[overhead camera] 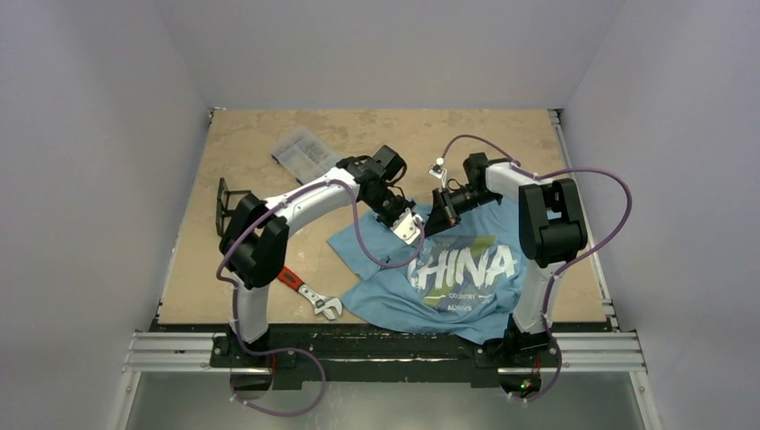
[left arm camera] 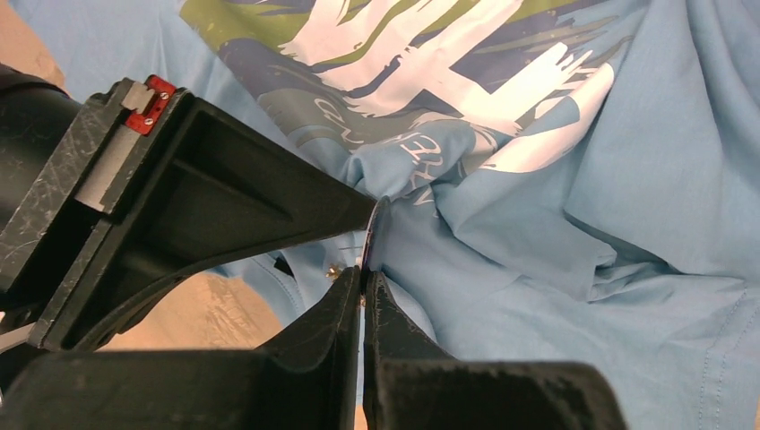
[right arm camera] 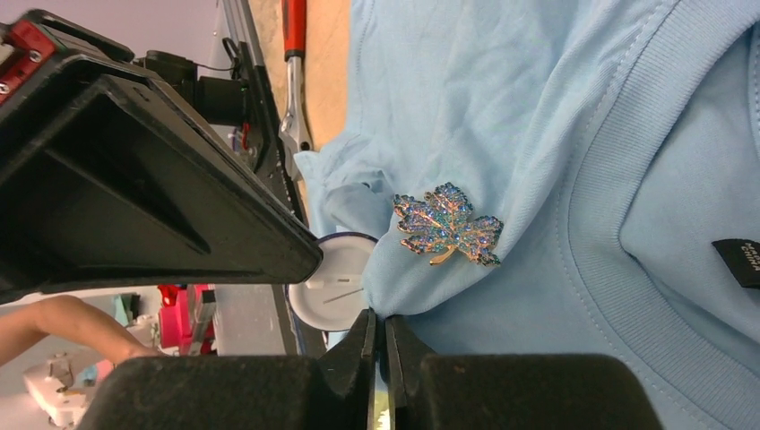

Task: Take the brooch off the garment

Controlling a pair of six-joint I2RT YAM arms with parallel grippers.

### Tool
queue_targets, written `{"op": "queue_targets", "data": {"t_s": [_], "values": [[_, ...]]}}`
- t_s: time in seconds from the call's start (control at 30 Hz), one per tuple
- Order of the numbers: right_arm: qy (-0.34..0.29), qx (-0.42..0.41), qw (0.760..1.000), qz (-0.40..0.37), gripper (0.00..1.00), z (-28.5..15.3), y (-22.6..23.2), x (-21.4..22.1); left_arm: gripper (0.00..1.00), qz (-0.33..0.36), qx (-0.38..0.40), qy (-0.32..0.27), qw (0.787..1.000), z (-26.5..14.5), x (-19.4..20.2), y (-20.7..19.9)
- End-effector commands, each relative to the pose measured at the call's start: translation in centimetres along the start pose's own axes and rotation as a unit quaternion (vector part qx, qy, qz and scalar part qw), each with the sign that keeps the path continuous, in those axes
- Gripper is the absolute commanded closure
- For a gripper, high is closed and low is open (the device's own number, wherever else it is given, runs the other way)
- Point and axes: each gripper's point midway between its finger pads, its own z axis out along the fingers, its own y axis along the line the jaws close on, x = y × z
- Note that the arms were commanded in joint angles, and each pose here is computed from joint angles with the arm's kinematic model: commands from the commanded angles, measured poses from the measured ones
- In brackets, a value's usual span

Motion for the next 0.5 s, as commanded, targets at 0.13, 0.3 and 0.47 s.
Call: {"op": "queue_targets", "data": {"t_s": [0.13, 0.3, 0.47], "values": [[-0.016, -0.027, 0.999, -0.043, 1.0, -0.5, 2.3, -1.6, 1.0, -0.042, 0.053, -0.028, 0.997, 0.1, -1.5, -0.4], [-0.016, -0.031, 0.998, -0.046, 1.0, -0.7, 2.7, -1.8, 1.0, -0.073, 0.09, -0.031, 0.993, 0.3, -1.4, -1.4], [-0.016, -0.034, 0.998, -0.051, 0.9, -0.8, 3.0, -2.0, 1.0, -0.084, 0.093, -0.031, 0.992, 0.5, -1.2, -1.5]]}}
